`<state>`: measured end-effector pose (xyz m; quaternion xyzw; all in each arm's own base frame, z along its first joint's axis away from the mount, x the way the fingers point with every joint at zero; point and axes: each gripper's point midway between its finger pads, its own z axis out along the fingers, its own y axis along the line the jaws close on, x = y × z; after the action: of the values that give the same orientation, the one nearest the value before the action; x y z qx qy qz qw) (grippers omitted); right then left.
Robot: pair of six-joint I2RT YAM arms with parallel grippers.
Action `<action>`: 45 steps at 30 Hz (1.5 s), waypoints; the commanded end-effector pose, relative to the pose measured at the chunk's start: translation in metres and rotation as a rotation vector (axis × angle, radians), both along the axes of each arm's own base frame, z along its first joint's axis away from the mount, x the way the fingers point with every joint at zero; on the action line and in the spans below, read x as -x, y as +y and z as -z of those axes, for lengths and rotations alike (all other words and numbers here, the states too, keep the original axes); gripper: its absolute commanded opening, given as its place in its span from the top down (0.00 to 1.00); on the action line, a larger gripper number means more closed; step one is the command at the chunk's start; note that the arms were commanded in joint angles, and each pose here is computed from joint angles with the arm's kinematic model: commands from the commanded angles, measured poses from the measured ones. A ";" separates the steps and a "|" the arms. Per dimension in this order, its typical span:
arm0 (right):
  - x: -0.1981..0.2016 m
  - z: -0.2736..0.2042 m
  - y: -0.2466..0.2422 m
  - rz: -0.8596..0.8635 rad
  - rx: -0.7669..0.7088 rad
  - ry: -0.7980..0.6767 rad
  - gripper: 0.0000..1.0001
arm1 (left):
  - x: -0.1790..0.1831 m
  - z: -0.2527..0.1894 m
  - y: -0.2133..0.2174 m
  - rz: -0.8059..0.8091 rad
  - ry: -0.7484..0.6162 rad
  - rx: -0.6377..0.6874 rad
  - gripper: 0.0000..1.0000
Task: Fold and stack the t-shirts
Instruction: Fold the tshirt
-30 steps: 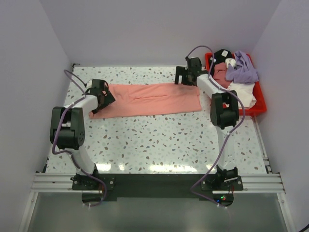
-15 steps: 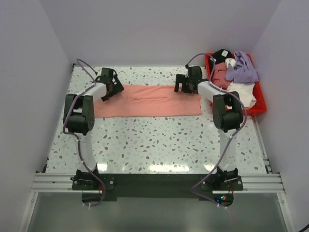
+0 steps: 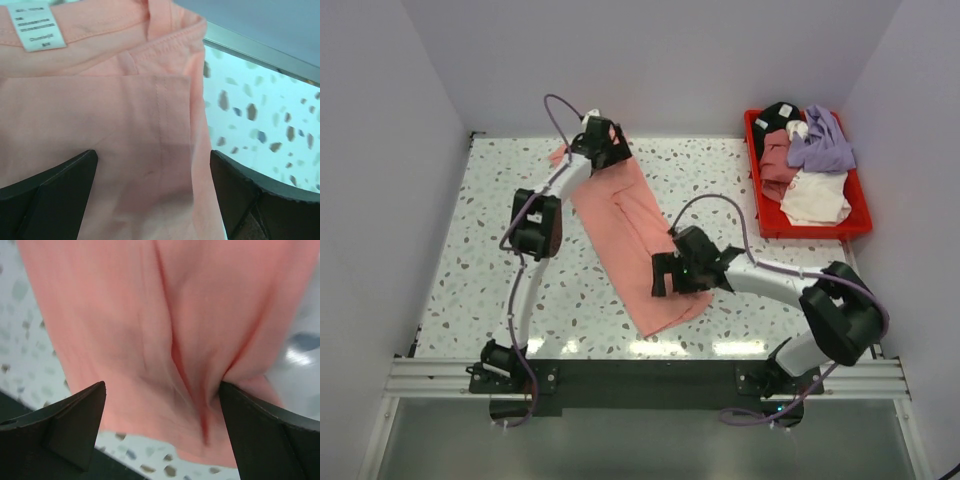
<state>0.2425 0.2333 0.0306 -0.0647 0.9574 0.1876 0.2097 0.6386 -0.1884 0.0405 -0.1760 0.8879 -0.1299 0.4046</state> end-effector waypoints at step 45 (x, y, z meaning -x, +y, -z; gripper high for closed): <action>0.086 -0.096 0.008 -0.139 -0.044 -0.276 0.01 | 0.206 -0.188 -0.032 0.233 -0.186 0.106 0.00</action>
<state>0.1548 0.2514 0.1289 -0.1590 0.9078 0.2240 0.3170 0.4771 -0.2451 0.2888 -0.0679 0.8174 -0.2994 0.4874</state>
